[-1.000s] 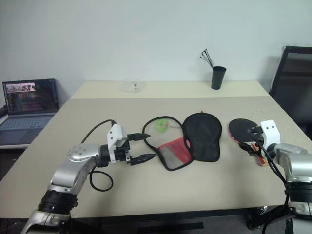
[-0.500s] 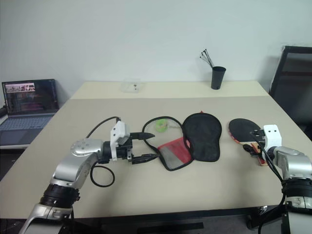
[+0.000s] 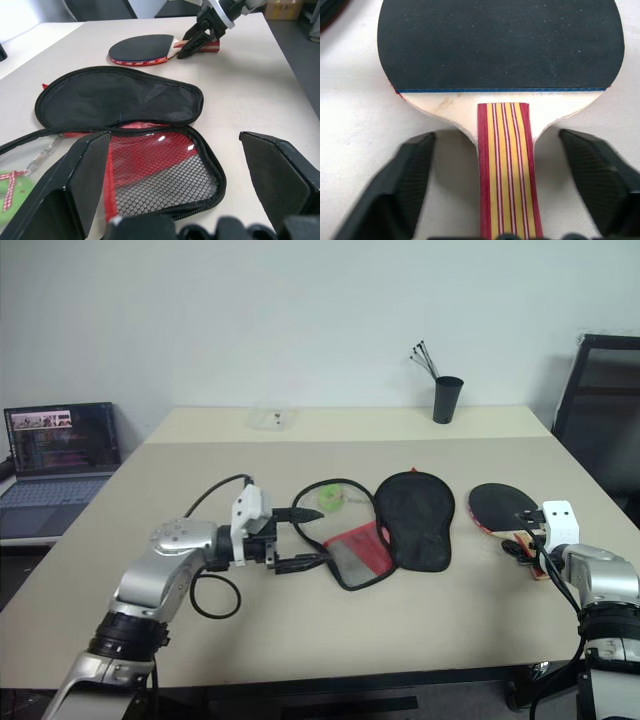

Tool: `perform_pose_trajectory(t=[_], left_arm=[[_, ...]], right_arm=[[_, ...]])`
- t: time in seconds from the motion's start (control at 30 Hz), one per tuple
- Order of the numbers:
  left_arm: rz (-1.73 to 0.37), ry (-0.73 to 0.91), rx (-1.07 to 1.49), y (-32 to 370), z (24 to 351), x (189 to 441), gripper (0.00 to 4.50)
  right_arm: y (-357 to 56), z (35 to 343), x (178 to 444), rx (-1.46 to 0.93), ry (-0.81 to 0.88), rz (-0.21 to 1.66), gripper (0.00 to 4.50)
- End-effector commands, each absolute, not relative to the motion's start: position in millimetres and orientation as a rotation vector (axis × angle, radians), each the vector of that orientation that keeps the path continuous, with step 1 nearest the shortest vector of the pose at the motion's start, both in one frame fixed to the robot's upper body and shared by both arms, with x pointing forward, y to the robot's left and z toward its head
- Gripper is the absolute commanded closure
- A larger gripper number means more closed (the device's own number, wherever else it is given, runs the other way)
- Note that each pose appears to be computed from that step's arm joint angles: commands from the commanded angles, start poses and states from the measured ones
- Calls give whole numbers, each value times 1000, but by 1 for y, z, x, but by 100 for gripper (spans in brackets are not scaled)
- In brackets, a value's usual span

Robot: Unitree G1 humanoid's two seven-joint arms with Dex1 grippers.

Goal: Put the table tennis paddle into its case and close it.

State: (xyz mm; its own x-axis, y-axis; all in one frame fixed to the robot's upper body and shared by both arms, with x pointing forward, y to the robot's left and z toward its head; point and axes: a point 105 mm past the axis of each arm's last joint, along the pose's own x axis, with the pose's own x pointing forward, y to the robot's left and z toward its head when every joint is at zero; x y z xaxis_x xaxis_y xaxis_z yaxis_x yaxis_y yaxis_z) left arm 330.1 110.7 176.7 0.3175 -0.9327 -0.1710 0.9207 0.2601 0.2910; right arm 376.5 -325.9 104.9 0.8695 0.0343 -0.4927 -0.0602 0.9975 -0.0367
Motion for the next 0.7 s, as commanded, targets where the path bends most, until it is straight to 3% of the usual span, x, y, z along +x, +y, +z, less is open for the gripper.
perform_pose_trajectory(t=[0.03, 0.23, 0.47, 0.57, 0.7], left_arm=[[-1266, -86, 389, 108, 187, 328, 0], [-1226, -71, 383, 118, 183, 327, 0], [-1184, -51, 364, 127, 177, 321, 0], [-1176, -49, 355, 126, 174, 318, 0], [-1175, -43, 351, 125, 172, 316, 0]], right_arm=[[-326, 106, 380, -61, 515, 30, 153], [-329, 117, 385, -50, 465, -10, 337], [-315, 169, 390, -28, 311, 3, 341], [-282, 192, 387, 21, 231, 59, 341], [-224, 193, 382, 90, 216, 157, 341]])
